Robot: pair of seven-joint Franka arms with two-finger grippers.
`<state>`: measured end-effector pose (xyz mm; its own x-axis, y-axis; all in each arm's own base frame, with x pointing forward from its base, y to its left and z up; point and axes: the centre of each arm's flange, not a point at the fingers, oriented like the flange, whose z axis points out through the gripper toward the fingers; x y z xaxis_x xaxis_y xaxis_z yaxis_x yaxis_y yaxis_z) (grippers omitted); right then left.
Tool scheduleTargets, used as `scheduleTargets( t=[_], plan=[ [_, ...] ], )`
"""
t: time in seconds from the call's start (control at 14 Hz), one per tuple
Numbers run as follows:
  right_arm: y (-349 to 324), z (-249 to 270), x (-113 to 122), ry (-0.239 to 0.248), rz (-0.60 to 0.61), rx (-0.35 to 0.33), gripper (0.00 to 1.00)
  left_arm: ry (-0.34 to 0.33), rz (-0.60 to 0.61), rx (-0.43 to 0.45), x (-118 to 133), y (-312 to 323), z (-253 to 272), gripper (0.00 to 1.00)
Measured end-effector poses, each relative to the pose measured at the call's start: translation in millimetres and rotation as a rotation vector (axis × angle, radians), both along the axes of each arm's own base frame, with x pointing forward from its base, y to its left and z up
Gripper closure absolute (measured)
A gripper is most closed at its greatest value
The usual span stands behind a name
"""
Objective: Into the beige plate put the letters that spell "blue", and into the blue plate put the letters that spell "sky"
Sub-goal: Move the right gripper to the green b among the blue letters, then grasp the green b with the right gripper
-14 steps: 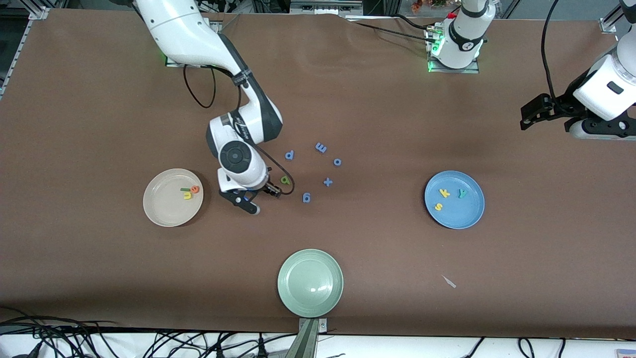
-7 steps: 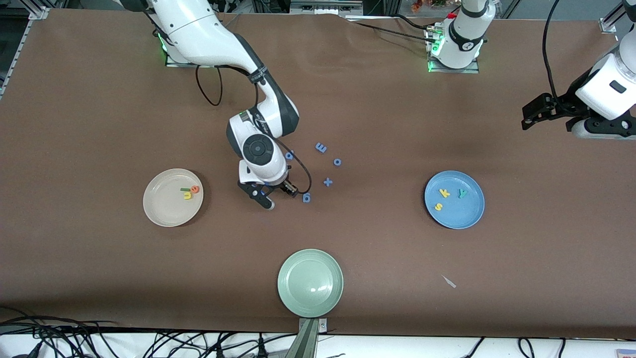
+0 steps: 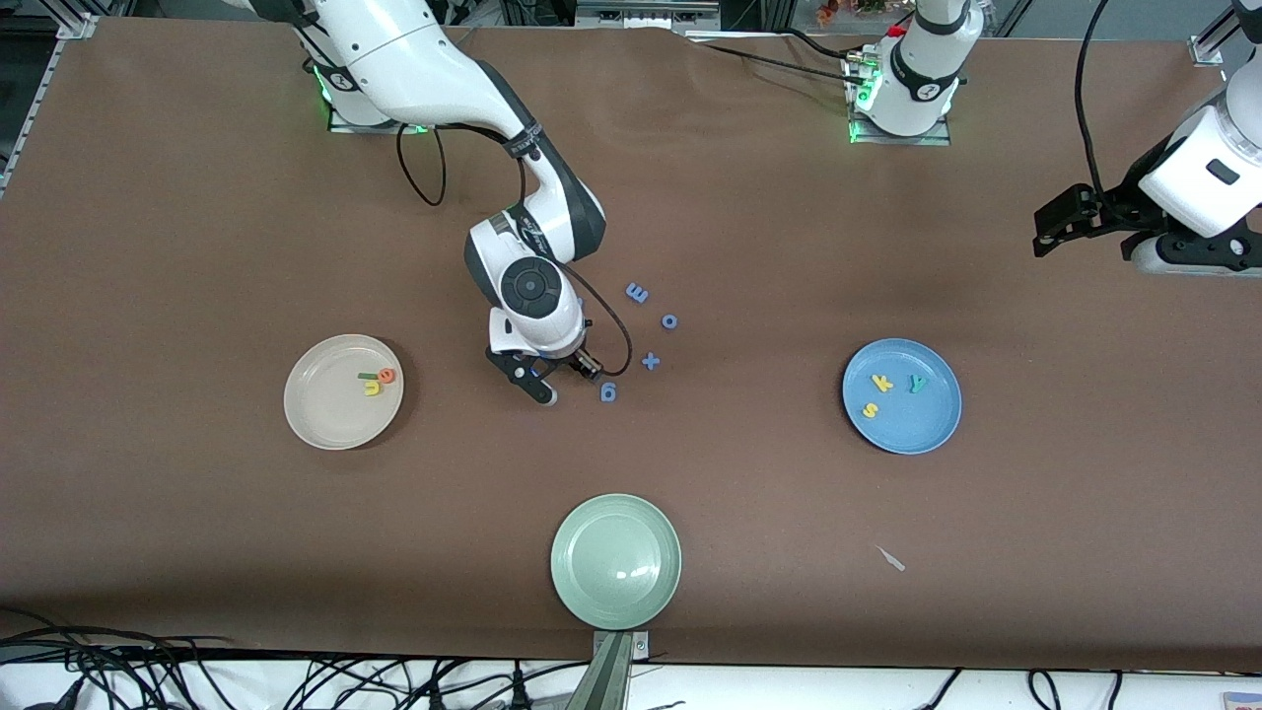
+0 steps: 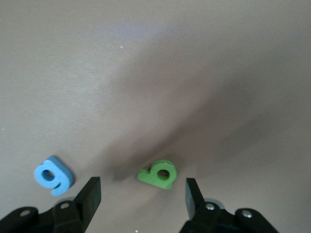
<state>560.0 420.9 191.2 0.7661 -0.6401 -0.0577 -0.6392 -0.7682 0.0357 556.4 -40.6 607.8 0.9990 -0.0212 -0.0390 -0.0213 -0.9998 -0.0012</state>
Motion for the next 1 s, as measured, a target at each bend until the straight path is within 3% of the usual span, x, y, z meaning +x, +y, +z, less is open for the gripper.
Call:
scheduleTargets(
  t=[0.43,0.57,0.79,1.0],
  plan=[
    [-5.2,-13.5,-5.5,0.02,0.0,-0.017,0.24,0.0,0.0,0.0,0.0,0.0,0.0,0.0],
    [-5.6,-16.9,-5.4,0.014,-0.001,-0.014,0.34,0.0,0.0,0.0,0.0,0.0,0.0,0.0],
    [-5.4,-17.2,-5.3,0.01,0.0,-0.012,0.35,0.0,0.0,0.0,0.0,0.0,0.0,0.0],
    [-4.7,-16.2,-4.4,0.001,0.002,-0.007,0.49,0.0,0.0,0.0,0.0,0.0,0.0,0.0]
  ],
)
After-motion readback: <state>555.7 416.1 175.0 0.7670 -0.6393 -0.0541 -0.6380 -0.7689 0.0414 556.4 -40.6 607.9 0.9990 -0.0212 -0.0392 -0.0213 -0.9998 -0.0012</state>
